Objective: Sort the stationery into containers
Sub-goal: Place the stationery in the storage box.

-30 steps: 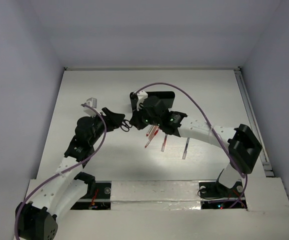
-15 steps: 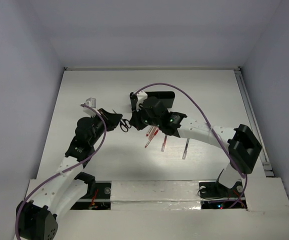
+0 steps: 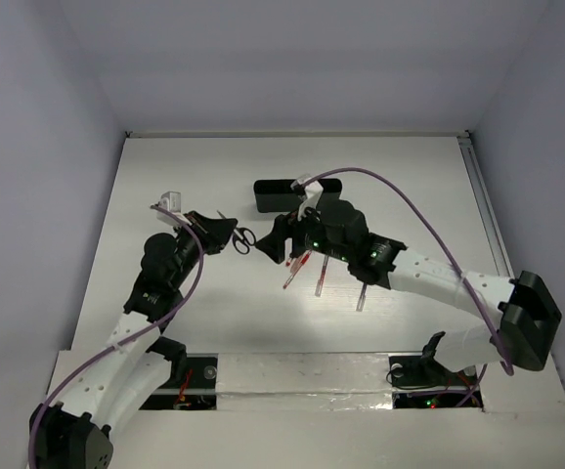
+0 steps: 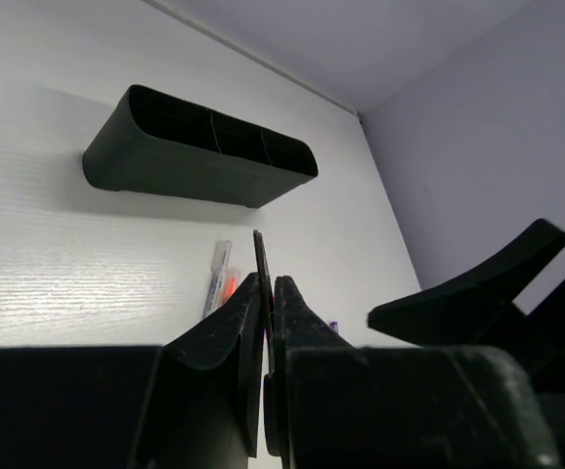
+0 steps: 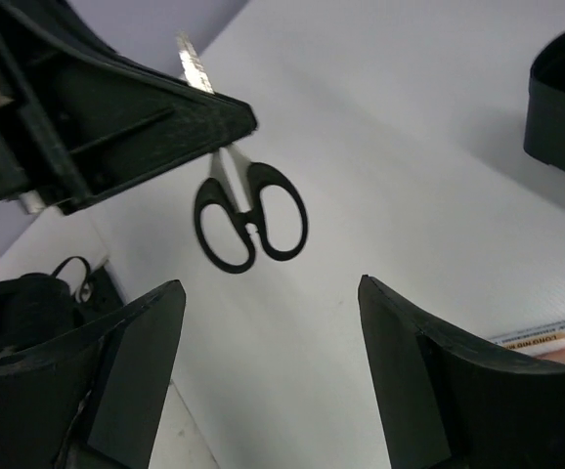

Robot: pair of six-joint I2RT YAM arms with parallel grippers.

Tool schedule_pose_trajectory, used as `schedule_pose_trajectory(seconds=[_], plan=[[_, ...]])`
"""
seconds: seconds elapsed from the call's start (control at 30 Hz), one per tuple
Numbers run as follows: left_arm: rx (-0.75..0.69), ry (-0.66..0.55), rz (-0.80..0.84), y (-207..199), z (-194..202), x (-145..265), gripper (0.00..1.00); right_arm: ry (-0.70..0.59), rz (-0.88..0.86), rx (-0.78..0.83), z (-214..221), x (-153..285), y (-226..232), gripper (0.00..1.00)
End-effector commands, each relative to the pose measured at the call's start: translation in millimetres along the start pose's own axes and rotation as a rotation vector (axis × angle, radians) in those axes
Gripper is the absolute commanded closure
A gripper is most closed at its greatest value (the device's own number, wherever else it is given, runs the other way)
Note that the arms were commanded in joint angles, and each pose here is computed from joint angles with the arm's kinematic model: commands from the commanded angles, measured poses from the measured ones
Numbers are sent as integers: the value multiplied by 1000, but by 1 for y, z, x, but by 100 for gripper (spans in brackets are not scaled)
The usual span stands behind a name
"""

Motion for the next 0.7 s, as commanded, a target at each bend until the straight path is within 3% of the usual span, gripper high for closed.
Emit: schedule_pose_trajectory(seconds=[0.0, 0.23, 0.37, 0.67], plan=[[-58, -18, 123, -34, -15, 1, 100, -147, -111, 65, -33, 17, 17, 22], [-140, 123, 259, -58, 1, 4, 100, -169, -282, 116, -45, 42, -15, 18], [-163, 181, 358, -71, 9, 7, 100, -112, -493, 157, -43, 52, -2, 17], [-158, 275, 510, -95, 28, 13, 100, -95, -640, 113, -46, 43, 12, 20]])
Point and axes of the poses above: each gripper's point midway between its finger pads, its own x axis back along the fingers, its own y axis along the line the jaws close on, z = x × y, the point moved 2 cm from there along x, back along the fingers, and after that the axes turned 10 degrees about x, right-handed, at the moved point
